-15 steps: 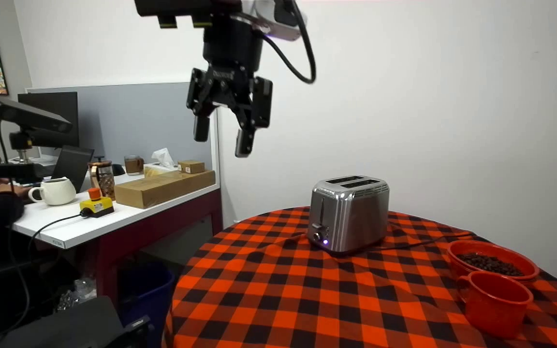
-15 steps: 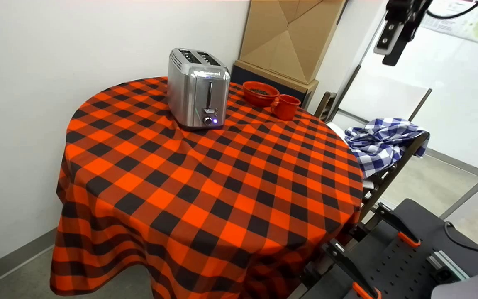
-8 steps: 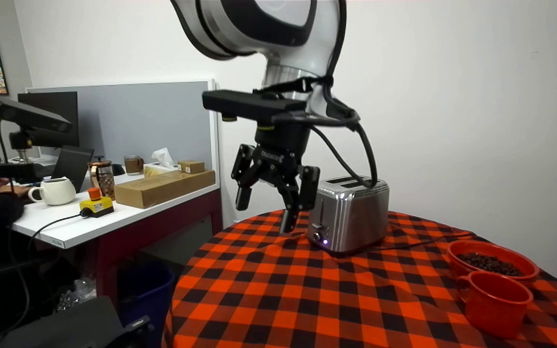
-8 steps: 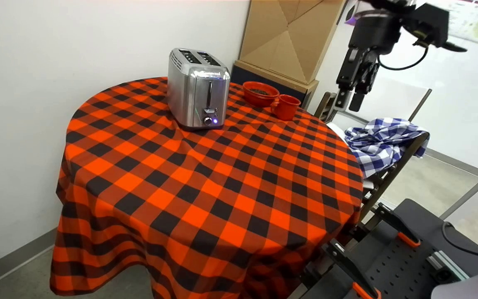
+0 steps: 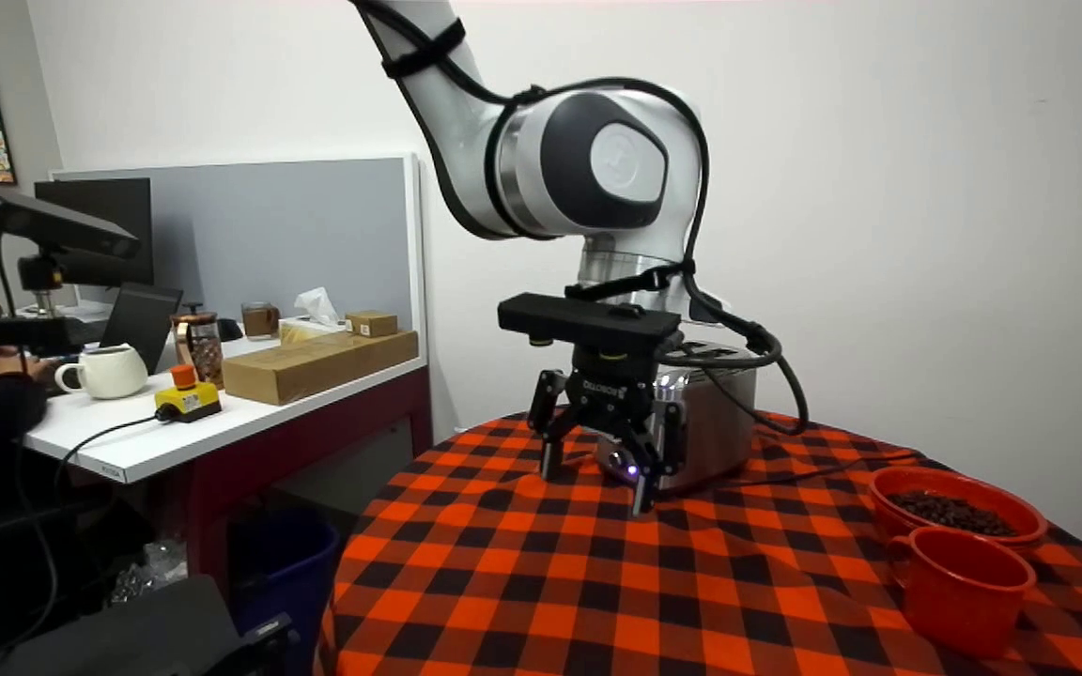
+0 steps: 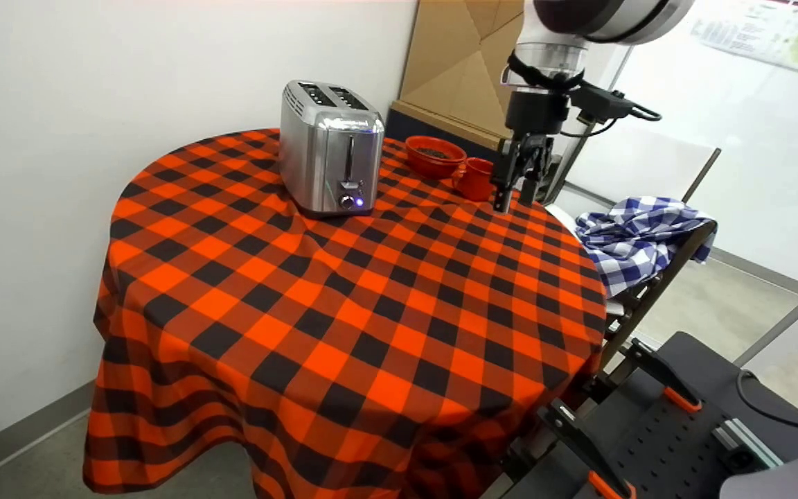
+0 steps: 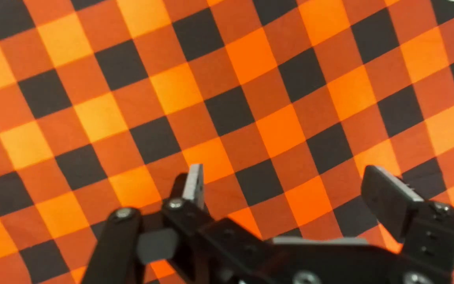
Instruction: Turn off the toaster
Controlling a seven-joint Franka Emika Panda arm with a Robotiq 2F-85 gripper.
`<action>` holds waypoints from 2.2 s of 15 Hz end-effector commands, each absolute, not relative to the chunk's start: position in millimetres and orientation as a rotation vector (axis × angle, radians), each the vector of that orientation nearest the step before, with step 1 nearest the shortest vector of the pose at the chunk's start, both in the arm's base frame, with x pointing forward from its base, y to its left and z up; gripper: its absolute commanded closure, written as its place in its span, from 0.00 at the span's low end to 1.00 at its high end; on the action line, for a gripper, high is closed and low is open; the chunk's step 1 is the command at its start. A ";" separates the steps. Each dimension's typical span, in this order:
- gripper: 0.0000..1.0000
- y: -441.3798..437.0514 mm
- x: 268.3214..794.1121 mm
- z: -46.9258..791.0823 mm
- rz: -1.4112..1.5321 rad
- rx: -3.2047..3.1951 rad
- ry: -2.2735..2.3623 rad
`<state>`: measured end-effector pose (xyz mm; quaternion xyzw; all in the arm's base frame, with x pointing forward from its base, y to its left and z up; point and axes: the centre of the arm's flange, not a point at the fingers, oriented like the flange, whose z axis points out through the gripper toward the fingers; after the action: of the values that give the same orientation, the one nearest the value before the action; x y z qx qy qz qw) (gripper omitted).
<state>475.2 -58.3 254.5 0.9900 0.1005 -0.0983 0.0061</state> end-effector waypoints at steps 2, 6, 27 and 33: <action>0.00 -43.1 523.8 224.2 -0.188 3.004 0.475; 0.00 -27.1 538.5 211.2 -0.023 2.959 0.562; 0.00 2.6 569.0 159.4 0.423 2.895 0.605; 0.00 8.5 577.1 153.6 0.549 2.856 0.643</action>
<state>569.4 3.1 160.7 0.9614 0.2122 0.1595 0.0729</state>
